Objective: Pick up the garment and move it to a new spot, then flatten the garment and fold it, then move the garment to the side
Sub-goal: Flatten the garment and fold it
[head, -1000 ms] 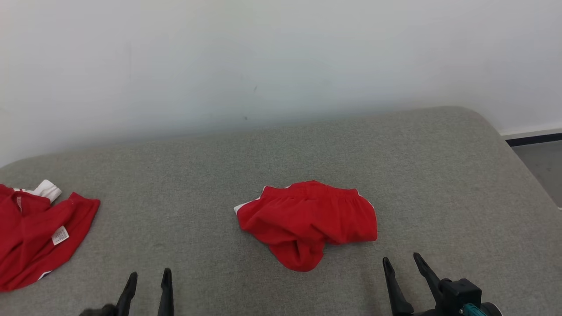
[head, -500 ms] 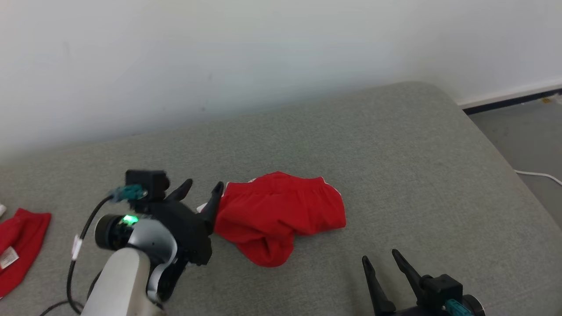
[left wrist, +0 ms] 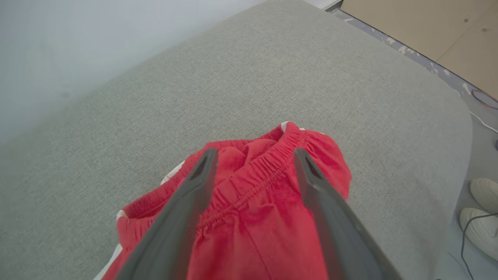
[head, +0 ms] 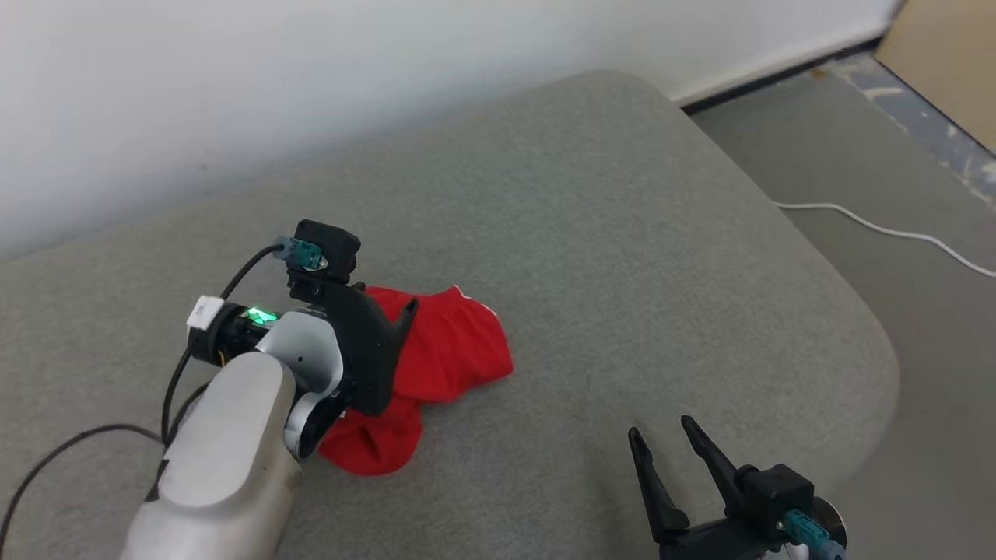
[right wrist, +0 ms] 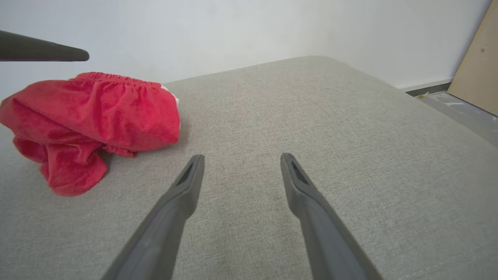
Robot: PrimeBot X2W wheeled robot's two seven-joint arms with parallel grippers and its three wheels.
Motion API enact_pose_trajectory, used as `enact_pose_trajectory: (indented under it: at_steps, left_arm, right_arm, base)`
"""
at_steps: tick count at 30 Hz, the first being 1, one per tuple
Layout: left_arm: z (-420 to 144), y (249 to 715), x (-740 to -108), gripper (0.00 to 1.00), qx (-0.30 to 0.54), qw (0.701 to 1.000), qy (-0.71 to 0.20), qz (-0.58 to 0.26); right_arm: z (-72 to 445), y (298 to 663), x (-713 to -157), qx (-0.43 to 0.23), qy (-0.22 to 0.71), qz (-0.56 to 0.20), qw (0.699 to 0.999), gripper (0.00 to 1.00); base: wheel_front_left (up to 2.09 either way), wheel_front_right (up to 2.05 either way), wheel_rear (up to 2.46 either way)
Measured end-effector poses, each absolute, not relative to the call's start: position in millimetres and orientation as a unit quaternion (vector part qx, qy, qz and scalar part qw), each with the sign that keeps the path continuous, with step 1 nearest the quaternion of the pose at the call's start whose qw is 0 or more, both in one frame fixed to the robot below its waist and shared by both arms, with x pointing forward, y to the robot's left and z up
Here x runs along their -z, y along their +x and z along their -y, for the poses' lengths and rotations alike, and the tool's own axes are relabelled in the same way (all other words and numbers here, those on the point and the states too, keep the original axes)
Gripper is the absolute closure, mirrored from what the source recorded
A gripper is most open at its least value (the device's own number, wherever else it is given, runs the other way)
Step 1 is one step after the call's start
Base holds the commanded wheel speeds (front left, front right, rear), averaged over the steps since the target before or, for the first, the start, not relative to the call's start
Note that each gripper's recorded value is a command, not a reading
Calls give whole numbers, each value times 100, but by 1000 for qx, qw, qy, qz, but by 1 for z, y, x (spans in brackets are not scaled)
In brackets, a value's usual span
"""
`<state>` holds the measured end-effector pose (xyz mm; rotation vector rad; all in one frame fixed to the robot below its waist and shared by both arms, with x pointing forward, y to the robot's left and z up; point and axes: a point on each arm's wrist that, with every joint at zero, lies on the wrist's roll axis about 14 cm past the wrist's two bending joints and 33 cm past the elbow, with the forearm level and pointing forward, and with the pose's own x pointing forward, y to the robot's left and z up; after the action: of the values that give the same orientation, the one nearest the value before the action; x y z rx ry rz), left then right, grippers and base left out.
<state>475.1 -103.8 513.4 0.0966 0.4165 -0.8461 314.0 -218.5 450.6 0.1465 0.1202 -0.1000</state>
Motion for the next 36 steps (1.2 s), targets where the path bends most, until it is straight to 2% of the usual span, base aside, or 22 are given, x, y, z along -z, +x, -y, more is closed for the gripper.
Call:
enact_pose_trajectory:
  at_steps: [5,12,13,14,17,20,23,26,31,34,36]
  left_arm:
    - [122,477,-488,0,430,868,83,-236]
    - [135,457,-460,0,460,830,112,-296]
    - [134,455,-459,33,462,827,119,-297]
    - [134,453,-460,100,465,826,124,-294]
    - [134,449,-464,100,471,825,129,-285]
    - [140,449,-482,100,482,835,103,-245]
    - [150,453,-518,100,490,854,51,-168]
    - [160,461,-580,100,494,868,-19,-52]
    - [151,462,-660,100,475,865,-136,91]
    - [133,463,-687,100,453,860,-181,147]
    - [122,465,-685,100,439,867,-185,147]
  right_arm:
    - [231,306,-443,76,75,-71,992,0]
    - [237,304,-436,86,76,-82,990,0]
    - [236,305,-437,84,77,-81,990,0]
    - [235,307,-437,82,78,-80,990,0]
    - [230,311,-439,73,78,-77,991,0]
    - [228,313,-440,68,78,-75,992,0]
    - [226,315,-440,63,79,-73,992,0]
    - [223,316,-441,59,79,-70,993,0]
    - [219,319,-443,50,78,-66,993,0]
    - [213,321,-443,40,76,-67,994,0]
    - [208,324,-443,30,76,-67,994,0]
  base:
    - [0,0,0]
    - [0,0,0]
    - [0,0,0]
    - [0,0,0]
    - [0,0,0]
    - [0,0,0]
    - [0,0,0]
    - [0,0,0]
    - [0,0,0]
    - [0,0,0]
    - [0,0,0]
